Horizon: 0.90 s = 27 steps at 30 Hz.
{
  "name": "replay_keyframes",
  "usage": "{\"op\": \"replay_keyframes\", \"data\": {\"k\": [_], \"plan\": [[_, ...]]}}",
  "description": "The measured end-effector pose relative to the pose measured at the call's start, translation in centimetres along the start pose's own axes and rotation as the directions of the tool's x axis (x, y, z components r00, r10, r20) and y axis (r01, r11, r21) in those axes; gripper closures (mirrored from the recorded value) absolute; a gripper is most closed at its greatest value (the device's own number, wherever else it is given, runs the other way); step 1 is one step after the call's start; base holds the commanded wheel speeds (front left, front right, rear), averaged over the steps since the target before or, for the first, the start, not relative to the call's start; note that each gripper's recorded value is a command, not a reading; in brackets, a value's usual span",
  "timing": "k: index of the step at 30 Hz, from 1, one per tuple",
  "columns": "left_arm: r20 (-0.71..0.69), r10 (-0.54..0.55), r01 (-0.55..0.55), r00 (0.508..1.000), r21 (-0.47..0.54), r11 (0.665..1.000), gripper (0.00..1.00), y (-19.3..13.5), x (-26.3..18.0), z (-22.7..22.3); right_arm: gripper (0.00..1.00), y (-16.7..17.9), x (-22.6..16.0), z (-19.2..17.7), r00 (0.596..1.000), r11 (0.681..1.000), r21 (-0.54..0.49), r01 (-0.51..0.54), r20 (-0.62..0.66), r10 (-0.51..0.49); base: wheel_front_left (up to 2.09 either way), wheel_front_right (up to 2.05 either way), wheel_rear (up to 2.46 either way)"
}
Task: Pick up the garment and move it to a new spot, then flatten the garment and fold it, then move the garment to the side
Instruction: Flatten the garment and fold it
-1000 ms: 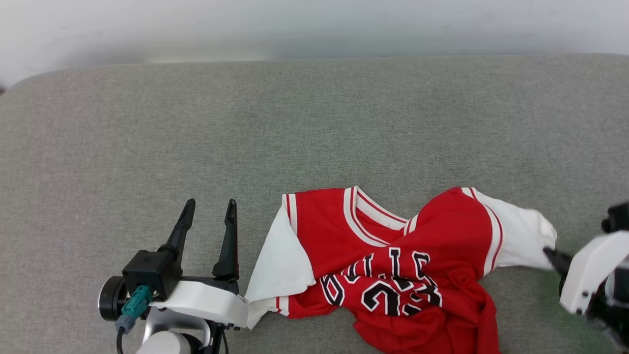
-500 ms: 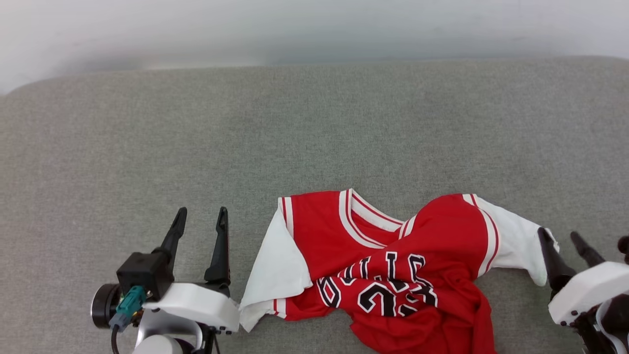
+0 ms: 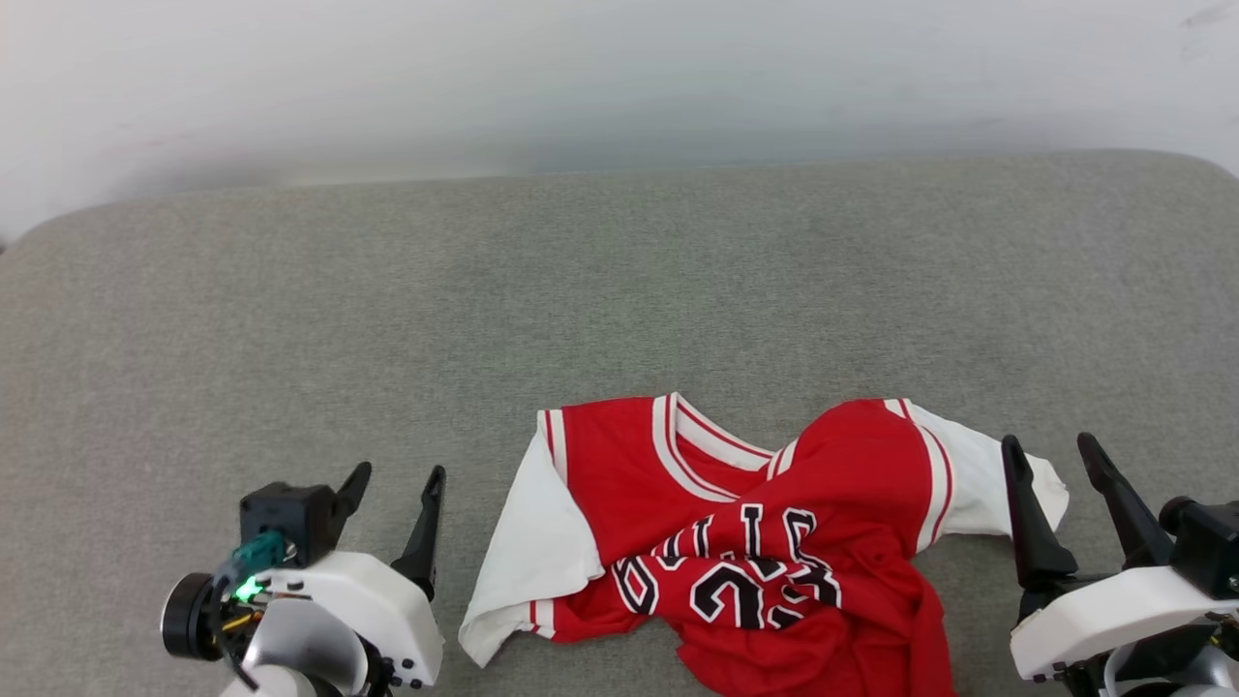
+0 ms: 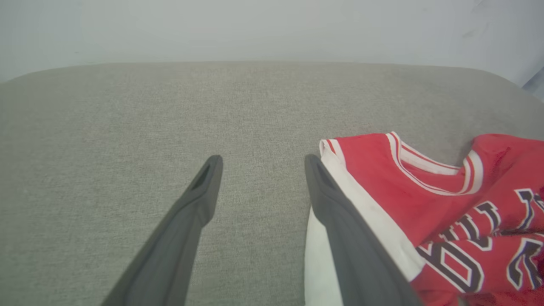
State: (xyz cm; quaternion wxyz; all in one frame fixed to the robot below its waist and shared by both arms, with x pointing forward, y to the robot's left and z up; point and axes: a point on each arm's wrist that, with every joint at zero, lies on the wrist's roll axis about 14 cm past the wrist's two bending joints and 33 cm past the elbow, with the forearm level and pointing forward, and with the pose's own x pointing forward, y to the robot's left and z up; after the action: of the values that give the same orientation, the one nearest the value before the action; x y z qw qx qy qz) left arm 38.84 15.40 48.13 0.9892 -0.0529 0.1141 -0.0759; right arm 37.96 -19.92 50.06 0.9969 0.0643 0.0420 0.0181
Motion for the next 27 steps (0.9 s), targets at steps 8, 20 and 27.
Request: {"op": "replay_keyframes", "data": {"k": [8, 20, 27], "plan": [[-0.336, -0.188, 0.220, 0.923, 0.059, 0.974, 0.00, -3.2, 1.6, -3.1, 0.00, 1.3, -0.4, 0.6, 1.000, 1.000, 0.017, -0.022, 0.016, 0.021, 0.00, 0.00, 0.00], [-0.716, -0.184, 0.356, 0.674, 0.096, 0.930, 0.00, -2.7, 2.5, -10.1, 0.00, 0.1, 0.3, -1.2, 0.999, 0.998, 0.066, 0.023, -0.024, -0.021, 0.00, 0.00, 0.00], [-0.808, -0.169, 0.462, 0.564, 0.139, 0.876, 0.00, -2.9, 2.2, -11.6, 0.00, -0.9, 0.9, -2.0, 0.998, 0.996, 0.075, 0.055, -0.045, -0.052, 0.00, 0.00, 0.00]]}}
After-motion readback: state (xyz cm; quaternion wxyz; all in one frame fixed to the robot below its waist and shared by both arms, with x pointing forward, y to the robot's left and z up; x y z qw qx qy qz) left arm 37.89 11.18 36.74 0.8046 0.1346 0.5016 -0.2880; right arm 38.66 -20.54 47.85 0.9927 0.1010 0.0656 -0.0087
